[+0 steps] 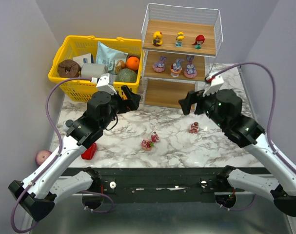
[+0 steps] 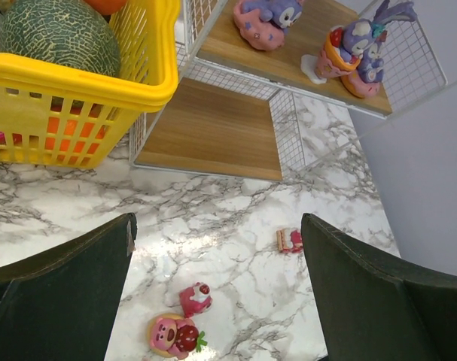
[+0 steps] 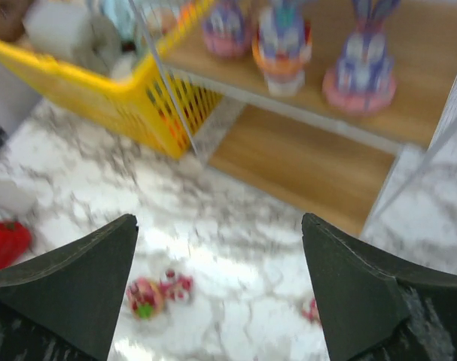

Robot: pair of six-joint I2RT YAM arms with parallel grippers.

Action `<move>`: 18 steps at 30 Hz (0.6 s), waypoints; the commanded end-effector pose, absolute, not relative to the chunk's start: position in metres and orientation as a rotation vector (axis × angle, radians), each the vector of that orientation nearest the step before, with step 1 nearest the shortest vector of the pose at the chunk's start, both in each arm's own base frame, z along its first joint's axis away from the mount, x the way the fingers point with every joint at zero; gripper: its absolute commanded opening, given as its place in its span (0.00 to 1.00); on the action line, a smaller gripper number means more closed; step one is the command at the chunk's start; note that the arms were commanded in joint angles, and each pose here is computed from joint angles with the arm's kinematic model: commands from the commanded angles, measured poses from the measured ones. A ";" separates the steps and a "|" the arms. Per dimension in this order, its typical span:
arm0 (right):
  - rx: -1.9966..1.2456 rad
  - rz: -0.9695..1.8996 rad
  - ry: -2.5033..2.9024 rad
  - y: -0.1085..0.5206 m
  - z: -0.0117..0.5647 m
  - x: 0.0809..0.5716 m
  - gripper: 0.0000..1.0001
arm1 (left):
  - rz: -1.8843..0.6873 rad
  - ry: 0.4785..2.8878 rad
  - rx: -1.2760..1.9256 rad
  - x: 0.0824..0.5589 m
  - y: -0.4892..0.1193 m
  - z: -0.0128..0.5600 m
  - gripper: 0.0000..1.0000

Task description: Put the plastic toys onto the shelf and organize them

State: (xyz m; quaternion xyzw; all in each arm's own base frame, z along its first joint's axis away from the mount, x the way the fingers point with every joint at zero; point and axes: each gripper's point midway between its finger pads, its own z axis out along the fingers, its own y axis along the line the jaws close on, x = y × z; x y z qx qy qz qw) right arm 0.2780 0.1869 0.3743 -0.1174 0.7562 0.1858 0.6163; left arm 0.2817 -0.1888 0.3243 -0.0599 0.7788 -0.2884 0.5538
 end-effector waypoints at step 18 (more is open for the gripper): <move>0.224 0.028 2.207 0.125 0.087 0.274 0.94 | -0.677 1.847 -0.102 0.287 -0.193 0.323 0.99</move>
